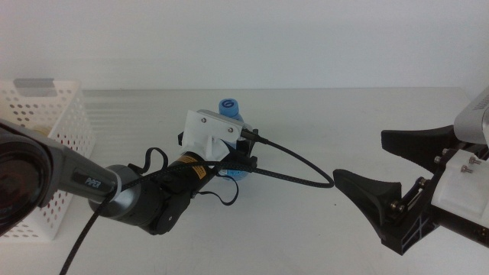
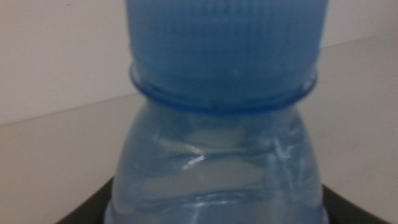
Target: Use arms to grab the bottles and put them into the dustbin to the left of the table.
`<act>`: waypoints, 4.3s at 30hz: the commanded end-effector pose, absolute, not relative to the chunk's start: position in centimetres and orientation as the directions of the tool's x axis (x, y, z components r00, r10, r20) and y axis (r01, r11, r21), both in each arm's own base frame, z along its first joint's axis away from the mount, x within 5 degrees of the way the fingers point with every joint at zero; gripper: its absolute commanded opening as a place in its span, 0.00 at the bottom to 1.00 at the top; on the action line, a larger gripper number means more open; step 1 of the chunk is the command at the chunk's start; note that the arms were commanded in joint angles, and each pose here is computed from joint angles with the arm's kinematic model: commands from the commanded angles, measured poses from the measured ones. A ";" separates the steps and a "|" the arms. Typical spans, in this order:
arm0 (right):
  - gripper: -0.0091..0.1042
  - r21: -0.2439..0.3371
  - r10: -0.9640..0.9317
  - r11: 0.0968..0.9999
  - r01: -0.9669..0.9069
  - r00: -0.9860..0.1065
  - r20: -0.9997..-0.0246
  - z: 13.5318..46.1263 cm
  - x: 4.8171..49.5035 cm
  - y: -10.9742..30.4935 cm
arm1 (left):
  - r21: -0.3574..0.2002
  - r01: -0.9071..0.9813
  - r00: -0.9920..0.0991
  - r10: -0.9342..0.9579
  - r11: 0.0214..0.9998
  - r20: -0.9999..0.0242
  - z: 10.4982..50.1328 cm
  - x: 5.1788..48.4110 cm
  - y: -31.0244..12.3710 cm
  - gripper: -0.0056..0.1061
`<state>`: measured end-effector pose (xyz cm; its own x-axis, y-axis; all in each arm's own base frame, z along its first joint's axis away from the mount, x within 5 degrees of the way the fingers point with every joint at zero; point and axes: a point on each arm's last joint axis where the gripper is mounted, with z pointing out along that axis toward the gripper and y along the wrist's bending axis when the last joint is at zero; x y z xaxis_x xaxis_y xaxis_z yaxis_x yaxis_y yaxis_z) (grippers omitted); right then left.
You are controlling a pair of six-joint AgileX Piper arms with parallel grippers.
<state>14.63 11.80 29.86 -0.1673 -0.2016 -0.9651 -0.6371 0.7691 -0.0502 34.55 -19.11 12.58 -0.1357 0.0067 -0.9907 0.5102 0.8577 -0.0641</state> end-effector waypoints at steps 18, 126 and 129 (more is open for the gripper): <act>0.72 -0.070 -0.150 0.771 -0.633 -0.074 -0.986 31.5 14.7 11.8 | -0.045 0.492 -0.175 0.048 0.870 -0.983 25.1 29.9 -16.5 0.01; 0.72 -0.070 -0.150 0.771 -0.633 -0.074 -0.986 31.5 14.7 11.8 | -0.081 0.110 -0.883 0.060 0.991 -0.466 35.2 35.2 9.6 0.86; 0.72 -0.070 -0.150 0.771 -0.633 -0.074 -0.986 31.5 14.7 11.8 | -0.044 0.147 -0.830 0.098 0.988 -0.548 37.9 34.1 7.8 0.86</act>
<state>14.63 11.80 29.86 -0.1673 -0.2016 -0.9651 -0.6371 0.7691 -0.0502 35.40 9.43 33.76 -0.9041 0.0931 -0.4170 0.1295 0.9898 -0.0598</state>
